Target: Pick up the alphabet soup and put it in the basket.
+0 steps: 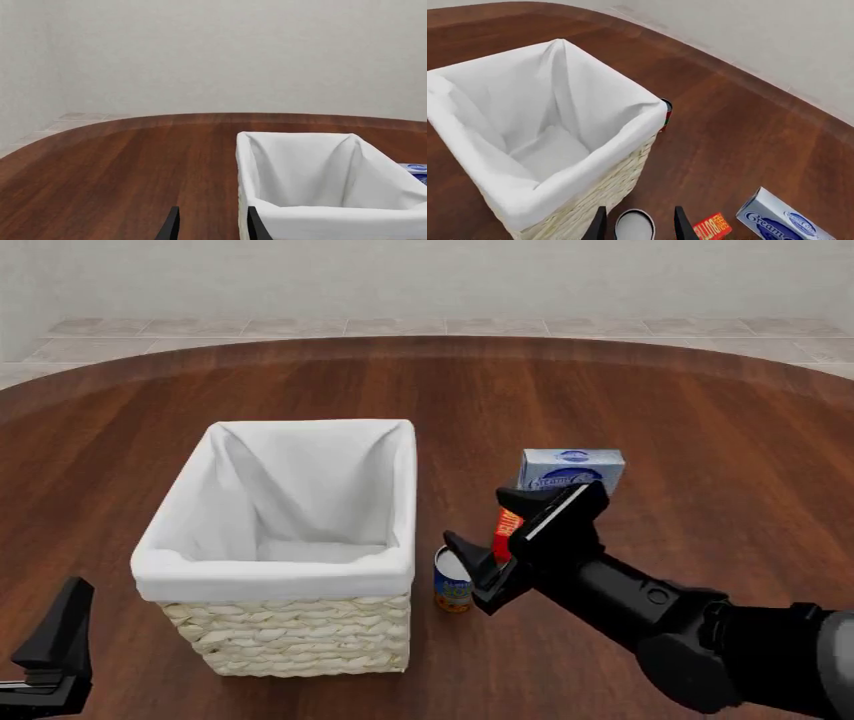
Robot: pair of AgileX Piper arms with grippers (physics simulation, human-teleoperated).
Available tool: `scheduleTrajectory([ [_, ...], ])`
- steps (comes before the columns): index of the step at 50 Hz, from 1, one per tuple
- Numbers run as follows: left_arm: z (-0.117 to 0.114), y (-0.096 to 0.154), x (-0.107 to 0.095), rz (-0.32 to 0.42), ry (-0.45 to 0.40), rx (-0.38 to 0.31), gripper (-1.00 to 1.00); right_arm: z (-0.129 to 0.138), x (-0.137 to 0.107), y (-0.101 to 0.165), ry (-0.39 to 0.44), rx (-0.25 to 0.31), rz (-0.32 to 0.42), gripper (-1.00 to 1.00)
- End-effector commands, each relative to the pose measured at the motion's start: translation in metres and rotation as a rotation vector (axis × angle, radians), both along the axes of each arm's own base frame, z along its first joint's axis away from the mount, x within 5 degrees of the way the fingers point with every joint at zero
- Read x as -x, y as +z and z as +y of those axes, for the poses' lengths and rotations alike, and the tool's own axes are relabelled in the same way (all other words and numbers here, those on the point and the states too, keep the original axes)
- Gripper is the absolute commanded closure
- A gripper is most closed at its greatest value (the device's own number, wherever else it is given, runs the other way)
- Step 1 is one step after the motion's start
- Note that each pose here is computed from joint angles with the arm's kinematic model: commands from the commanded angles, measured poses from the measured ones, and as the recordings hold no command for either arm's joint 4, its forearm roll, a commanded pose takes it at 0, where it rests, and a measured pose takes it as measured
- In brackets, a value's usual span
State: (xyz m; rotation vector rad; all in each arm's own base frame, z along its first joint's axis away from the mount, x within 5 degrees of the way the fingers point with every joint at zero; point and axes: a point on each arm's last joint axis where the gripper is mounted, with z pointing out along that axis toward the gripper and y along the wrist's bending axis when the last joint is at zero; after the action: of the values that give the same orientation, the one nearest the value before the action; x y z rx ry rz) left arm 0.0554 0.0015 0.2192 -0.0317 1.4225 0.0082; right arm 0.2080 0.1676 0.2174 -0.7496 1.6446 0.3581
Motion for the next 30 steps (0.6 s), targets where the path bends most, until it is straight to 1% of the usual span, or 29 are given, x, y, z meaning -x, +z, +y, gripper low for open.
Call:
scheduleTrajectory([
  [1,0.000,0.000,0.000,0.000,0.000,0.000,-1.00,0.004,-0.006,-0.009,-0.002,0.017,0.024,-1.00],
  [10,0.000,0.000,0.000,0.000,0.000,0.000,-1.00,0.005,-0.010,-0.016,-0.009,0.026,0.046,-1.00],
  [30,0.000,0.000,0.000,0.000,0.000,0.000,-1.00,0.007,-0.013,-0.025,-0.013,0.036,0.070,-1.00],
])
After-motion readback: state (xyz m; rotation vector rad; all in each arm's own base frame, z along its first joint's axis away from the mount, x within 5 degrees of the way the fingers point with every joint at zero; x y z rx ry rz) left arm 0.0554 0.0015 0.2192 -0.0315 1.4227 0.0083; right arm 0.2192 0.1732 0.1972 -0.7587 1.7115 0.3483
